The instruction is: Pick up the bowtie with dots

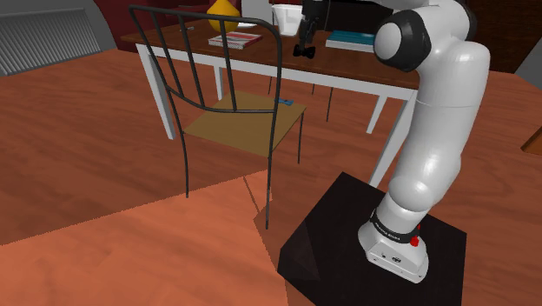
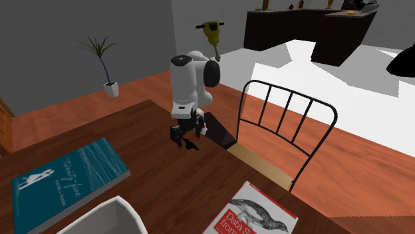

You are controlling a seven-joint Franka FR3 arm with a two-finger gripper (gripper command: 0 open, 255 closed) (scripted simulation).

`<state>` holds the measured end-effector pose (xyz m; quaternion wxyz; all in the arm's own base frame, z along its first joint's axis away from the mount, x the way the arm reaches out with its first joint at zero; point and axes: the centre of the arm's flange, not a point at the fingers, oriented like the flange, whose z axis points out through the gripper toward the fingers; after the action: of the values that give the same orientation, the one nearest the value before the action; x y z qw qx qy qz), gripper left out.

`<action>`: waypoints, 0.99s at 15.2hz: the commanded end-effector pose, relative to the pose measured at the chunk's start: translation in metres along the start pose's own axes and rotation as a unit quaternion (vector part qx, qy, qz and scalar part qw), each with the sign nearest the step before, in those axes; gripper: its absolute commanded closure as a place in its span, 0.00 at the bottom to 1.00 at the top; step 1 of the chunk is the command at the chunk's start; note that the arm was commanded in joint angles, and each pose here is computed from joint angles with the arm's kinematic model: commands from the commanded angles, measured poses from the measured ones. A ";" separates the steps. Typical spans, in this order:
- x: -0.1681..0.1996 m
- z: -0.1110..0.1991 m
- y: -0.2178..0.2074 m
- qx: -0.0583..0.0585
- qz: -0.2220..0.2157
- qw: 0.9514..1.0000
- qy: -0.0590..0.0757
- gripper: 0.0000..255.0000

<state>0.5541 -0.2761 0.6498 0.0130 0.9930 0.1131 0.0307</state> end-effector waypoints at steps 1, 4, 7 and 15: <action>0.001 0.010 0.001 0.000 0.000 1.000 0.000 0.00; 0.000 0.025 0.000 0.000 0.000 1.000 0.000 0.00; 0.000 0.029 0.000 0.000 0.000 1.000 0.000 1.00; -0.001 0.028 0.000 0.000 0.000 1.000 0.000 1.00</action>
<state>0.5554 -0.2762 0.6232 0.0137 0.9928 0.1141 0.0332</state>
